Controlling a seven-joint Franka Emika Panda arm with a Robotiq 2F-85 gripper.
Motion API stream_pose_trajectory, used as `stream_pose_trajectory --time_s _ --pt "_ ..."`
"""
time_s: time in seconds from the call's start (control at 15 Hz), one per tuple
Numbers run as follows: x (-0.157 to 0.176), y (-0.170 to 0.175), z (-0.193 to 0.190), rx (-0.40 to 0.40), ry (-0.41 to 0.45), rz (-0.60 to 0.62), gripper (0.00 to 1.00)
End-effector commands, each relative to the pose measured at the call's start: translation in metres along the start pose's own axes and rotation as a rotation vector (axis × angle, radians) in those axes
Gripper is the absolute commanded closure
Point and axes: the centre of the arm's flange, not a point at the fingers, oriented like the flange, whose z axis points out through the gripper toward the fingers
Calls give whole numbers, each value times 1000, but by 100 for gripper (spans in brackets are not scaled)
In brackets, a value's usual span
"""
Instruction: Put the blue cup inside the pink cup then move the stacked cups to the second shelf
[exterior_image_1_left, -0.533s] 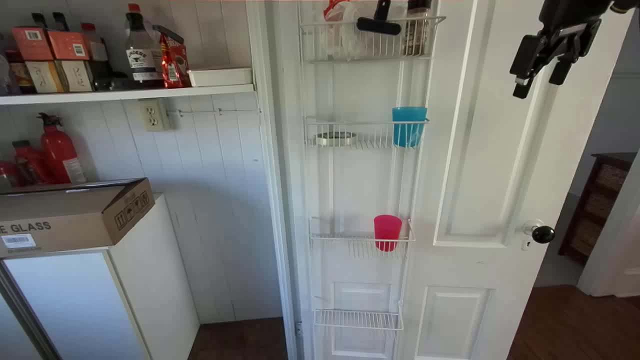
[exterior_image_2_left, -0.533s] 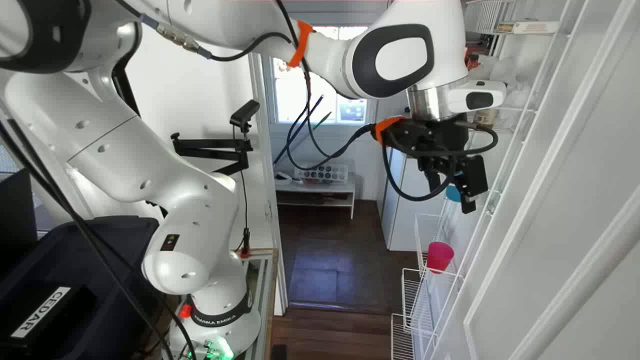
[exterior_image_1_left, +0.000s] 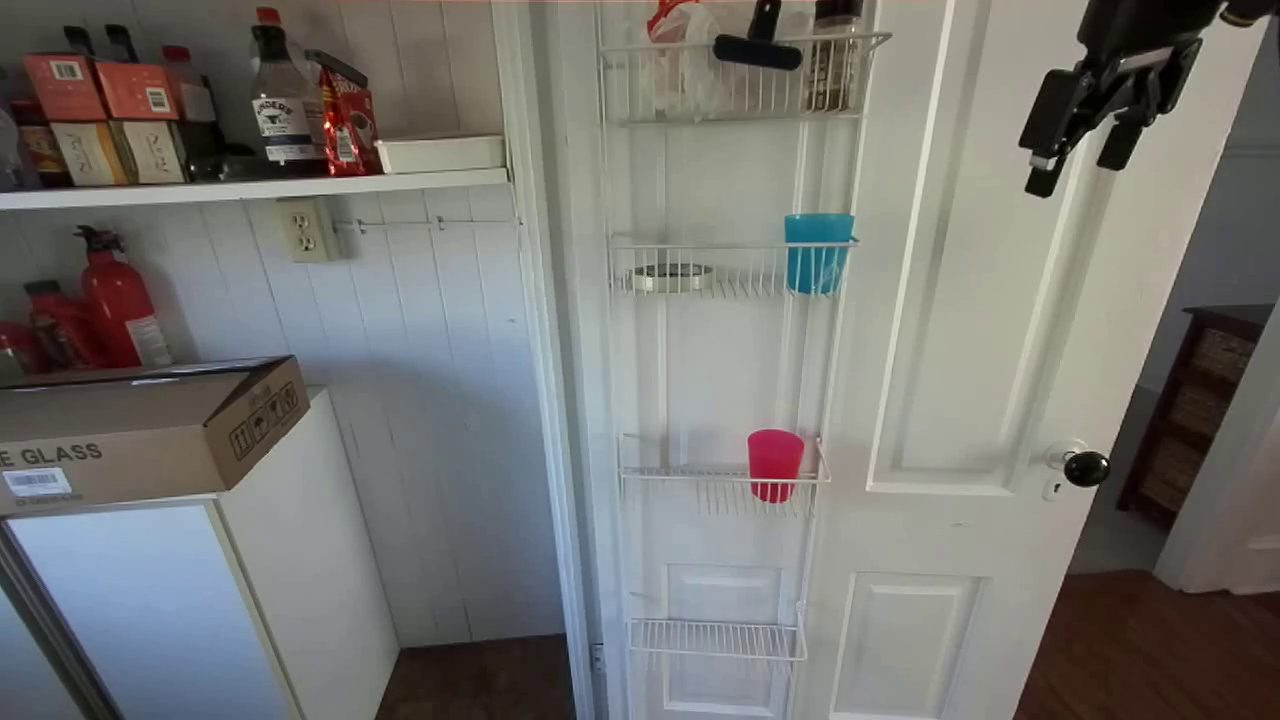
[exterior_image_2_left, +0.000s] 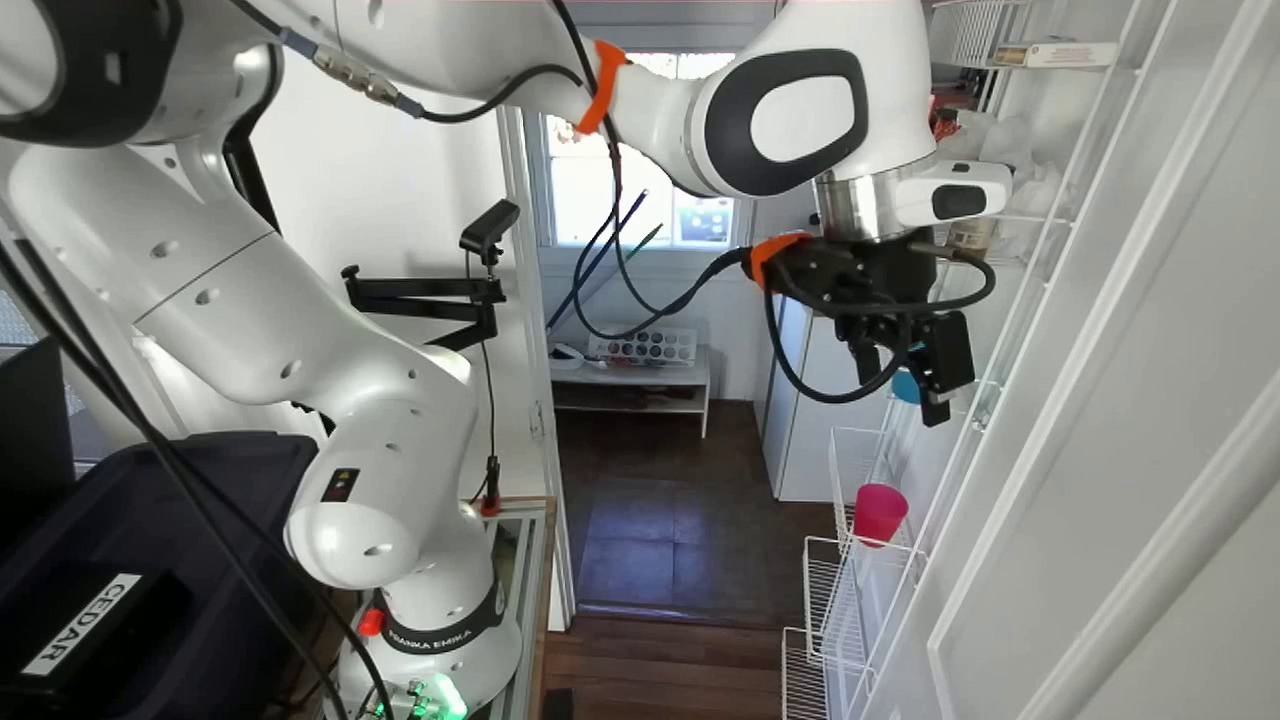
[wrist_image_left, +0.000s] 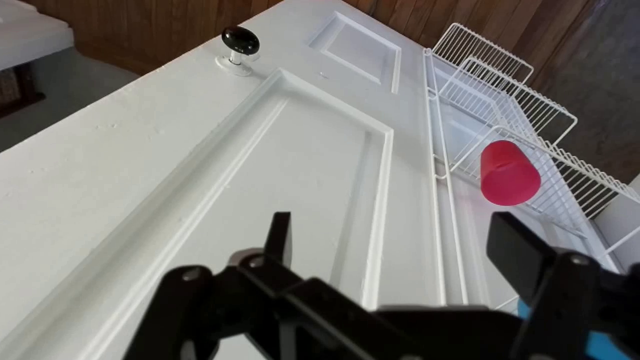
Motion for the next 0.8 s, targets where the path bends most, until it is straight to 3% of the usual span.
stream_pose_trajectory --time_s 0.0,0.13,0.47,0.53,0.73 --pt "19 -15 11 175 81 -5 0" --pt "29 -25 18 277 113 -9 0" --pt "40 -42 45 442 87 2 0" --pt "41 -43 48 461 88 -3 0" --pt "34 -45 50 418 65 5 0"
